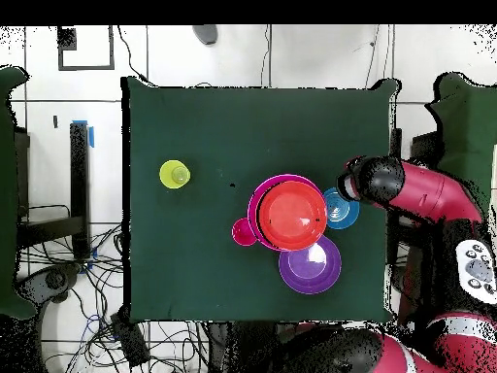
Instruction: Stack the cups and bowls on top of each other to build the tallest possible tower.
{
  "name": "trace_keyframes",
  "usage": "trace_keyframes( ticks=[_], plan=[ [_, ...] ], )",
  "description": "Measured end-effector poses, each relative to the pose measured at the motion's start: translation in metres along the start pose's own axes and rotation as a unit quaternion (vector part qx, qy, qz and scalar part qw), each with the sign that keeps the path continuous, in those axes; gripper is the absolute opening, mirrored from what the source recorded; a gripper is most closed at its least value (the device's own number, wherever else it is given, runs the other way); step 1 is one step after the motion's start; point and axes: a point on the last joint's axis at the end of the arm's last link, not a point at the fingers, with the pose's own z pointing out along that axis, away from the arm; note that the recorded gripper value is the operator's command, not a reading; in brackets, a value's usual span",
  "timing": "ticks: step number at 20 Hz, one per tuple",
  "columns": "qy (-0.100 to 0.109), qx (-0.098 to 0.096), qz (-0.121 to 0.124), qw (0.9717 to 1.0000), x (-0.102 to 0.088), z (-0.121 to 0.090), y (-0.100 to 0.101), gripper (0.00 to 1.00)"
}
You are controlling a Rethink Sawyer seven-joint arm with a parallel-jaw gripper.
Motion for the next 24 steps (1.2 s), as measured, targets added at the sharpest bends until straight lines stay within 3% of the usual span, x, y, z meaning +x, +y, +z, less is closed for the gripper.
trace_keyframes(
  ticks=[6,14,24],
  plan=[
    [0.023,-0.029,0.009,0.9993,-0.026,-0.004,-0.02,1.0],
    [0.019,-0.046,0.005,0.9987,-0.071,-0.011,-0.057,1.0],
    [0.012,-0.052,-0.001,0.9986,-0.074,-0.021,-0.052,1.0]
  ],
)
